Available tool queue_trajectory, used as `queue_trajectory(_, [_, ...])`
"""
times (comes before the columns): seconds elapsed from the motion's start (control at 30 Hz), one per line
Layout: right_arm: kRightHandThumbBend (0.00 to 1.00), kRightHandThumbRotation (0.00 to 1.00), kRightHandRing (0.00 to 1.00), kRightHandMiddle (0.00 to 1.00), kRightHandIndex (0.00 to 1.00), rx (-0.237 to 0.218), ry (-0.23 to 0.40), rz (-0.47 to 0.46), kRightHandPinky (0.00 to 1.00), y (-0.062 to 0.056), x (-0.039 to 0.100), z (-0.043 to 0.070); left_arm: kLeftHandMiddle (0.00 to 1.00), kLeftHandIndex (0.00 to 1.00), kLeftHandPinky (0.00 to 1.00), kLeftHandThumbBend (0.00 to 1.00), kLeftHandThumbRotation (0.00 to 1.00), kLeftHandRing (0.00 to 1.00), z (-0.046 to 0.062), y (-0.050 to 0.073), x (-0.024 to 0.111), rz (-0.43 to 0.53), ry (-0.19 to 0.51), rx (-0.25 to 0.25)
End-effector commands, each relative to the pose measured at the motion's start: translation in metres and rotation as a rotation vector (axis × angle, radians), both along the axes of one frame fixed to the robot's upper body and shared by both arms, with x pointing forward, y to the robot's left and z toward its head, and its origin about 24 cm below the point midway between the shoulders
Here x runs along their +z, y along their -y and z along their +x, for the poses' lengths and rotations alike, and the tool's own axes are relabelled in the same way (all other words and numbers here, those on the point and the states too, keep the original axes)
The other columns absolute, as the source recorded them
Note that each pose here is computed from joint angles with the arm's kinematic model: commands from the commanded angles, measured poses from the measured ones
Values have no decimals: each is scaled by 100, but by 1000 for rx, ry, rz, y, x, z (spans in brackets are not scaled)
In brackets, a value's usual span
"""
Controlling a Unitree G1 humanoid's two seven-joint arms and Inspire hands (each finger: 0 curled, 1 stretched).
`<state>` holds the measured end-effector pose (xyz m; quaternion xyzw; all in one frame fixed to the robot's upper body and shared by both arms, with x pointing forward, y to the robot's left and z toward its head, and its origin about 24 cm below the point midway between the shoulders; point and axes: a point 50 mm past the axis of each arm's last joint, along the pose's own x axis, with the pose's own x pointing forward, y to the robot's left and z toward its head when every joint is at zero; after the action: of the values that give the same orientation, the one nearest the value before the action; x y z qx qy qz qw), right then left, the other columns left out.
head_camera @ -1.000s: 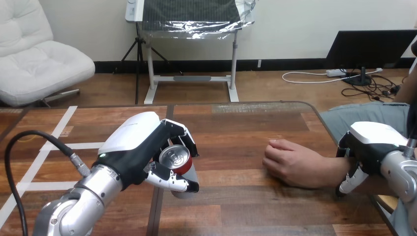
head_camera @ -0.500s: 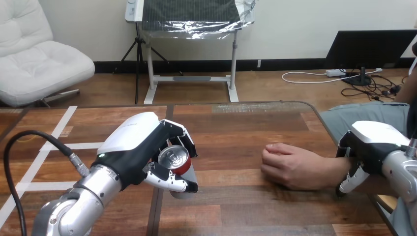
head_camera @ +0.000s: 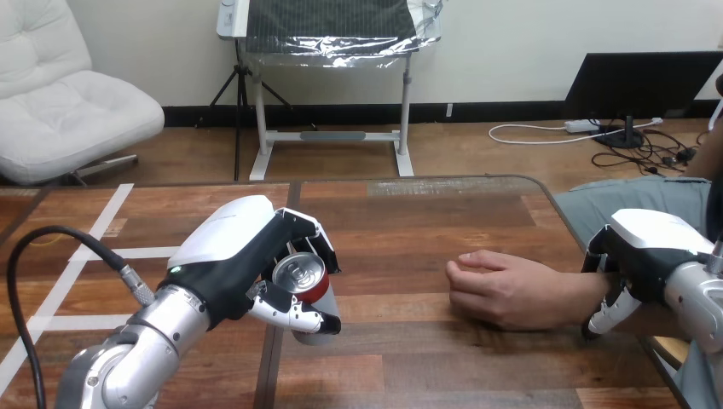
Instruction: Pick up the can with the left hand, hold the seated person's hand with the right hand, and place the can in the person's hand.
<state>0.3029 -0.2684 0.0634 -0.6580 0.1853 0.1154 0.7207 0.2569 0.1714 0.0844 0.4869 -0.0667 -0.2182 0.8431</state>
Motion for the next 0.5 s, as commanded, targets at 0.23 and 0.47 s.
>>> queue_trajectory(0.23, [75,0,40,48,53,31,128,43,34,-9,29,3,46,50,34,63,0,39,20,7,27,-45,90,-33])
queue_trajectory(0.47, [76,0,39,47,53,58,172,33,32,-11,39,0,45,49,33,63,0,38,25,10,27,-49,80,-42])
